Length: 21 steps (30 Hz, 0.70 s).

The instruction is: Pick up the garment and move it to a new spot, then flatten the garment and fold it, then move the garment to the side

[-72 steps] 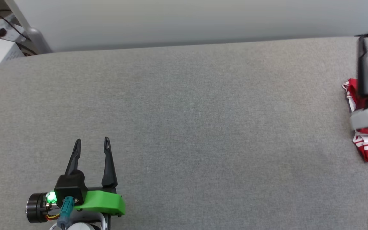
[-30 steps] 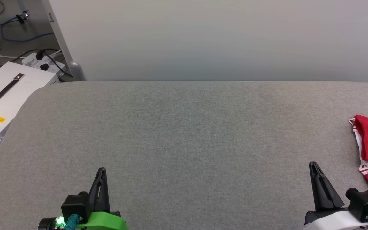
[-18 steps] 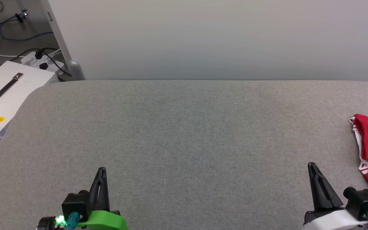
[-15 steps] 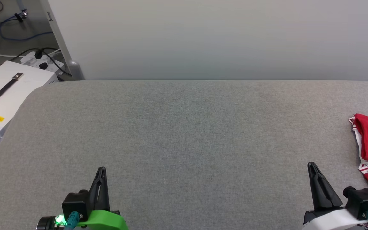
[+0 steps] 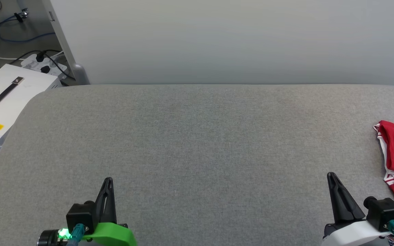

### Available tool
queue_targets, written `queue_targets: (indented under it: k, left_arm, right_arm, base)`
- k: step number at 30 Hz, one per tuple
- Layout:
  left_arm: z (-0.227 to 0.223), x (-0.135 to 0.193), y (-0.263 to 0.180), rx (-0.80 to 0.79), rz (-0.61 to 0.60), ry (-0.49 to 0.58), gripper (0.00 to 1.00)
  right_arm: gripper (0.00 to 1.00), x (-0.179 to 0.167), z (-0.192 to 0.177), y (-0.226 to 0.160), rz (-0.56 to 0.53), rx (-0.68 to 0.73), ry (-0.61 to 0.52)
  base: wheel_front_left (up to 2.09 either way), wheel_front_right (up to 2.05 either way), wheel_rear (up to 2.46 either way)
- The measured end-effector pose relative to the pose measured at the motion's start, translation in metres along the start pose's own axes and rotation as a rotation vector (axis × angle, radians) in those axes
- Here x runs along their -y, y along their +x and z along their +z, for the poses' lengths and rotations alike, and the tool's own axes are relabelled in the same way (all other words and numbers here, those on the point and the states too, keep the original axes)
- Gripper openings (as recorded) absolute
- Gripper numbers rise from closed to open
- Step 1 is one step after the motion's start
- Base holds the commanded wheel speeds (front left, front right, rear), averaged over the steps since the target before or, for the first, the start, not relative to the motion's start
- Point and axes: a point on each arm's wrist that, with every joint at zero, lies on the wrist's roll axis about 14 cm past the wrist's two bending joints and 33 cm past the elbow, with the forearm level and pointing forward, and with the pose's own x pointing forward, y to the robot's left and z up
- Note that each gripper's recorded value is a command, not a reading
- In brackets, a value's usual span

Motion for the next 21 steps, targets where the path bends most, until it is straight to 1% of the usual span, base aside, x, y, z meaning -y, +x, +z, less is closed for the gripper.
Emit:
queue_targets:
  k: [21]
  left_arm:
    - [0.0016, 0.0001, 0.005, -0.019, -0.001, 0.014, 0.0]
  right_arm:
    - [0.0, -0.0007, -0.001, 0.0062, 0.002, -0.027, -0.026]
  base:
    - [0.0, 0.0, 0.0]
